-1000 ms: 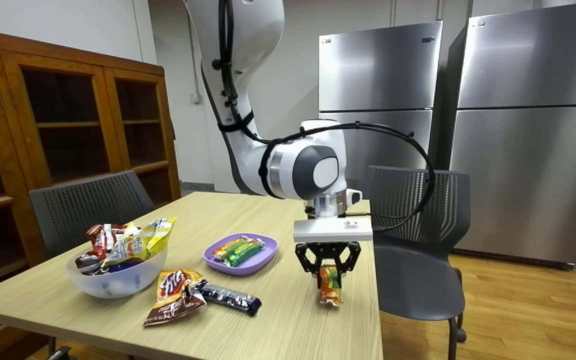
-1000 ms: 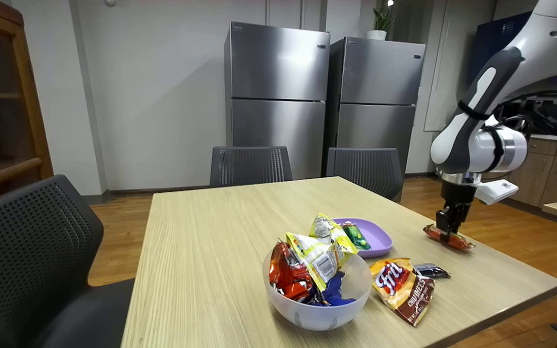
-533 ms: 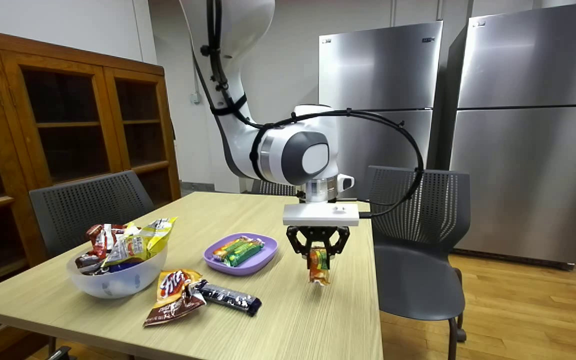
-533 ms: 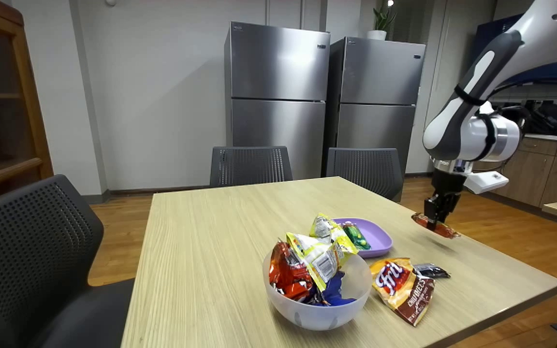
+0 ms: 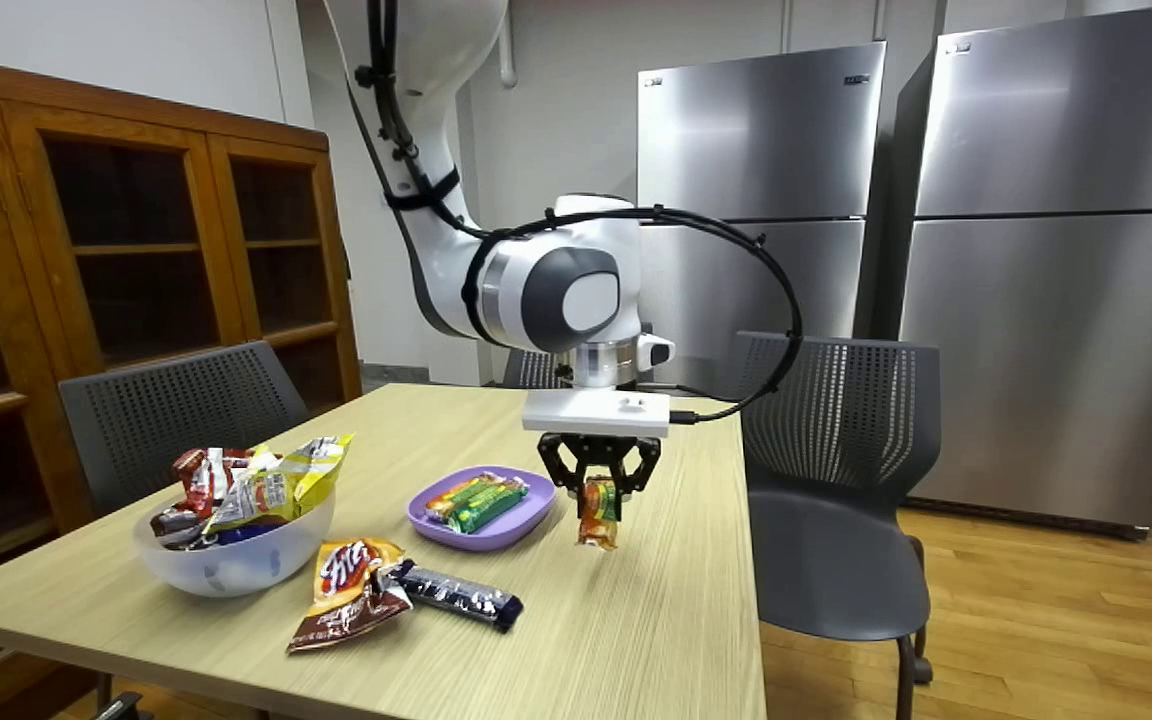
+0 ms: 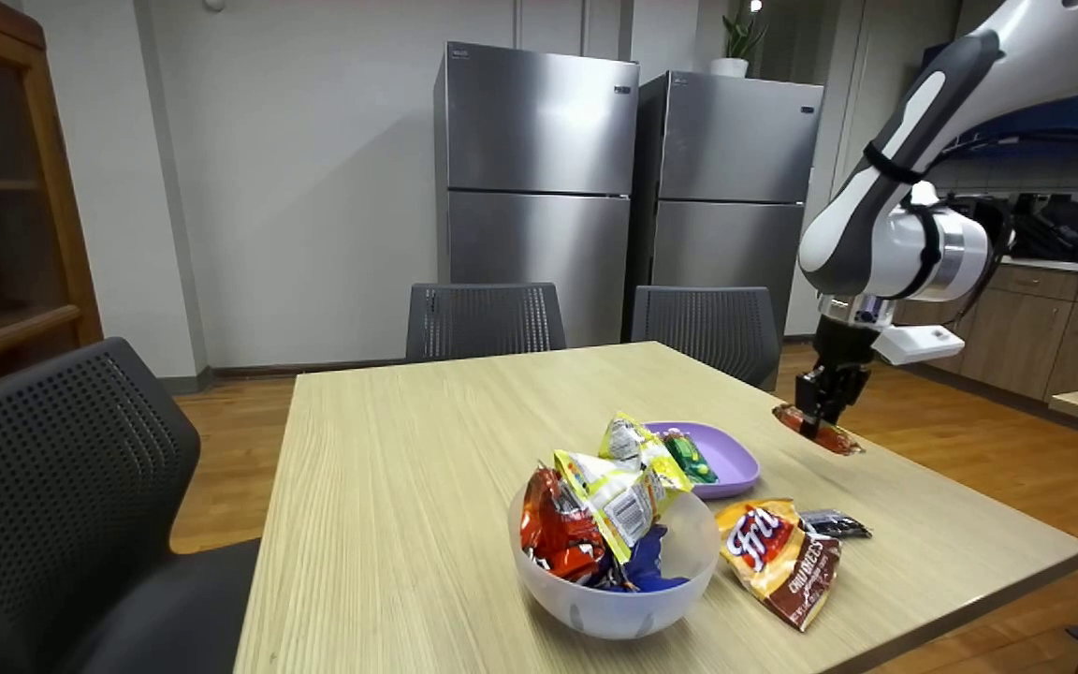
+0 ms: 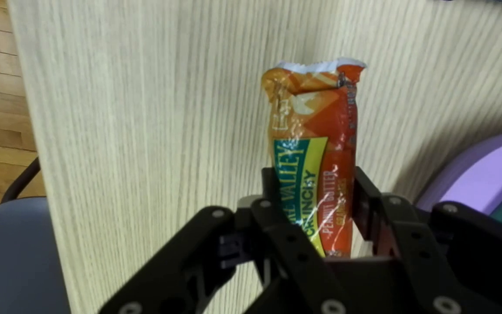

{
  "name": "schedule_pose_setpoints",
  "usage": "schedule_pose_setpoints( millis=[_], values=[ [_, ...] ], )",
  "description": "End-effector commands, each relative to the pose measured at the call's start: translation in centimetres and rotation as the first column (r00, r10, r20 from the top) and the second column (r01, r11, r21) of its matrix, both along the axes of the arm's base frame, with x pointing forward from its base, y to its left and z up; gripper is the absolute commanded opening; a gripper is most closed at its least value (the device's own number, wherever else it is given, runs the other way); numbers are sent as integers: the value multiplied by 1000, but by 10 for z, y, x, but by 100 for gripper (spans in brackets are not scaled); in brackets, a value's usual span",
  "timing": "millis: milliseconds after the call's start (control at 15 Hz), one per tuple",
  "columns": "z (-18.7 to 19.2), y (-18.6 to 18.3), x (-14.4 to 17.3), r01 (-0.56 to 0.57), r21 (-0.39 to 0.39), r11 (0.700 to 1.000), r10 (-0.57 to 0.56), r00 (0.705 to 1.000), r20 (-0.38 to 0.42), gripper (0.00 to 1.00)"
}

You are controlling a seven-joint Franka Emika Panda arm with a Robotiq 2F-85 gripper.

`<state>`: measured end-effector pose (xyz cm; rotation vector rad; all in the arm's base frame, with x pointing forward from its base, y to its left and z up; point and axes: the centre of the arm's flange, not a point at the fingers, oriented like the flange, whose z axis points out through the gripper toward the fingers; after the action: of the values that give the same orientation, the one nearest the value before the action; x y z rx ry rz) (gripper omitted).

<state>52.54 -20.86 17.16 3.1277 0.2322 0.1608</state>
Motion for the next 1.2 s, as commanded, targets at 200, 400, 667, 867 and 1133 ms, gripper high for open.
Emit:
schedule_pose_setpoints(
  millis=[200, 400, 667, 867, 1133],
  values=[
    [21, 52, 3, 56, 40, 998, -55, 998, -18, 17],
    [18, 75, 13, 86, 68, 994, -83, 996, -46, 17],
    [13, 98, 24, 141, 105, 985, -133, 988, -76, 17],
    [14, 107, 33, 191, 128, 973, -181, 980, -86, 17],
    [12, 113, 46, 270, 143, 952, -257, 961, -98, 17]
  ],
)
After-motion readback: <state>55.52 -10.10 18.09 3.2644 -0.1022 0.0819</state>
